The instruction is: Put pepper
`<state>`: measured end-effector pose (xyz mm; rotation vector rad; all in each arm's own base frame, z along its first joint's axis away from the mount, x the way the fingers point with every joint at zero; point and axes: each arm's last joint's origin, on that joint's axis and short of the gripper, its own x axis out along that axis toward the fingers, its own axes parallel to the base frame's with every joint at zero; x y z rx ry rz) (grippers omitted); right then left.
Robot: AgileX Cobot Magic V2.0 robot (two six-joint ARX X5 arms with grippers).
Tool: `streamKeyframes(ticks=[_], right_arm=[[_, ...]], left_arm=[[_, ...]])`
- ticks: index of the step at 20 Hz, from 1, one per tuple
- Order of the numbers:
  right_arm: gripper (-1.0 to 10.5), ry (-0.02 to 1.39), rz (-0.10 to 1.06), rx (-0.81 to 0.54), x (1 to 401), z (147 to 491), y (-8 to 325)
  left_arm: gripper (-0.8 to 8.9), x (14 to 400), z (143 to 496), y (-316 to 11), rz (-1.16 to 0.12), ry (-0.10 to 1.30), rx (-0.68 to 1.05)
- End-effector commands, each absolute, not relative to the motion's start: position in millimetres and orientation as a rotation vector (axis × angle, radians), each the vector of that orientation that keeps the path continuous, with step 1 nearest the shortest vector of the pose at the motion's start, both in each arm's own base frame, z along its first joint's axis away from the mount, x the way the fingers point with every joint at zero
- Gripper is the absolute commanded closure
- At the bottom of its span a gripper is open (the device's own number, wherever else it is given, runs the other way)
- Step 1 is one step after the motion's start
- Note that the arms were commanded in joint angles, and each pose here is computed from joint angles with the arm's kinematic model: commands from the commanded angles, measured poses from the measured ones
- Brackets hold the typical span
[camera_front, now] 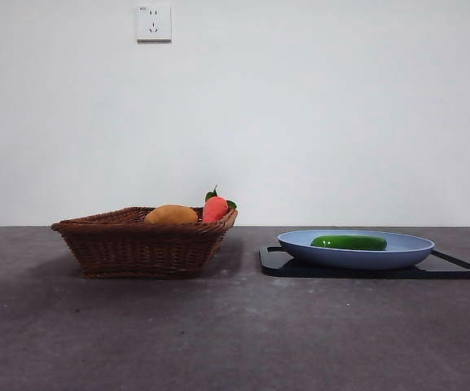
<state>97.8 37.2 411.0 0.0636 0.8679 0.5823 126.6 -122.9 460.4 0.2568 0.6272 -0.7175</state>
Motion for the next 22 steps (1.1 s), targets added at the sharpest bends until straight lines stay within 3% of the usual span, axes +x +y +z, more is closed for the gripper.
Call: streamKeyframes(ticks=[1,7,13,17,22], right_arm=[[9.4,0.870,0.583,0.066,97,415,37],[9.4,0.870,0.582,0.066,97,415,37],[9.4,0.870,0.582,0.066,97,415,37],[9.4,0.869,0.582,0.066,97,415,37],[9.4,0.869,0.583,0.066,97,415,37]], left_arm=[[8.06,126,470,-118,-0.692,0.546,0.294],[8.05,100,503,-55,-0.450,0.077,0.135],[8.05,80,438,-15,-0.116,-0.282,0.066],[8.05,86,370,-7,-0.015,-0.346,0.062],[8.05,101,274,-5,0.006,-0.225,-0.009]])
